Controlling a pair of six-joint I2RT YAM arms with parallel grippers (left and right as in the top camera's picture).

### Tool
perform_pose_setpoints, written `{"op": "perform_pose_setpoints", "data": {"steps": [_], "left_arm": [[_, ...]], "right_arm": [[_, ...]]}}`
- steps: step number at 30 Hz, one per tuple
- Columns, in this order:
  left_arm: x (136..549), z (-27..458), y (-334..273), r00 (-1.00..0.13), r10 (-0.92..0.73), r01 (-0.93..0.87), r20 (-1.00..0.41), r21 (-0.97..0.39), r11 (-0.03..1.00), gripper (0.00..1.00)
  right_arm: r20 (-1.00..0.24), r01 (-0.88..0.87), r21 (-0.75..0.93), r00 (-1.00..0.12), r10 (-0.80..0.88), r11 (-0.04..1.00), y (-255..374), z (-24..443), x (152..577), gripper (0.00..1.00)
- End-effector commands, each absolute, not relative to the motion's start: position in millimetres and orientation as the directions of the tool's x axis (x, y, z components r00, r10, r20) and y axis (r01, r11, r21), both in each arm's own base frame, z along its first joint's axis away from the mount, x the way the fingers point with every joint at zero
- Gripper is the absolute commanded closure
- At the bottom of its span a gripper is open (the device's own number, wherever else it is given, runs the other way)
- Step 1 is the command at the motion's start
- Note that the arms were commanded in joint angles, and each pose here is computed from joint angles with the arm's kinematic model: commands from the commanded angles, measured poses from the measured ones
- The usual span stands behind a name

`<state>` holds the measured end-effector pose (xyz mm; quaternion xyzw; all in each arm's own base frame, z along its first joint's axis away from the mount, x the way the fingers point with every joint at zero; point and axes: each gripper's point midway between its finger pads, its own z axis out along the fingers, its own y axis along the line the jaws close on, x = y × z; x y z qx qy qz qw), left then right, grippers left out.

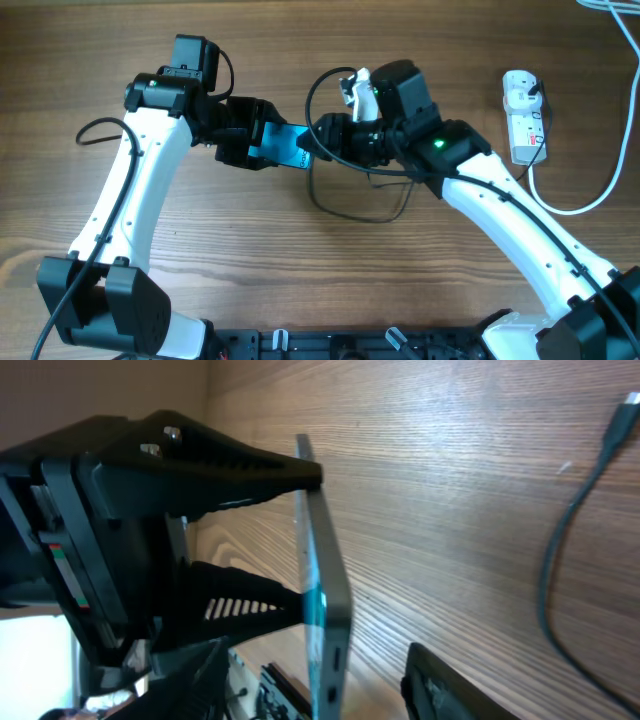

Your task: Plug charger to phone and switch on socket

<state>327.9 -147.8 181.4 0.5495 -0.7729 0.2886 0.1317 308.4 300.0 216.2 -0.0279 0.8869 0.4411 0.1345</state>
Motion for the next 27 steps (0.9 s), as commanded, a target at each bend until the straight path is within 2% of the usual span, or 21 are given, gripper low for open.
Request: {"op": "perform_pose_setpoints", "data": {"steps": [1, 17, 22, 27], "left_arm": [[324, 209, -163, -0.400, -0.704, -0.908, 0.587, -0.358, 0.217, 0.96], [322, 213, -168, -0.404, -0.679, -0.908, 0.613, -0.361, 0.215, 0.96], [322, 213, -168, -0.404, -0.679, -0.908, 0.613, -0.361, 0.215, 0.95], [322, 213, -168, -0.408, -0.678, -0.906, 0.612, -0.363, 0.217, 0.95]], "right_arm": [[-0.224, -0.098, 0.764, -0.967, 0.119, 0.638, 306, 206, 309, 0.48], [-0.215, -0.112, 0.789, -0.972, 0.100, 0.604, 347, 194, 305, 0.69], [-0.213, -0.110, 0.791, -0.972, 0.103, 0.602, 347, 195, 305, 0.81], [-0.211, -0.107, 0.791, -0.972, 0.105, 0.602, 347, 195, 305, 0.88]]}}
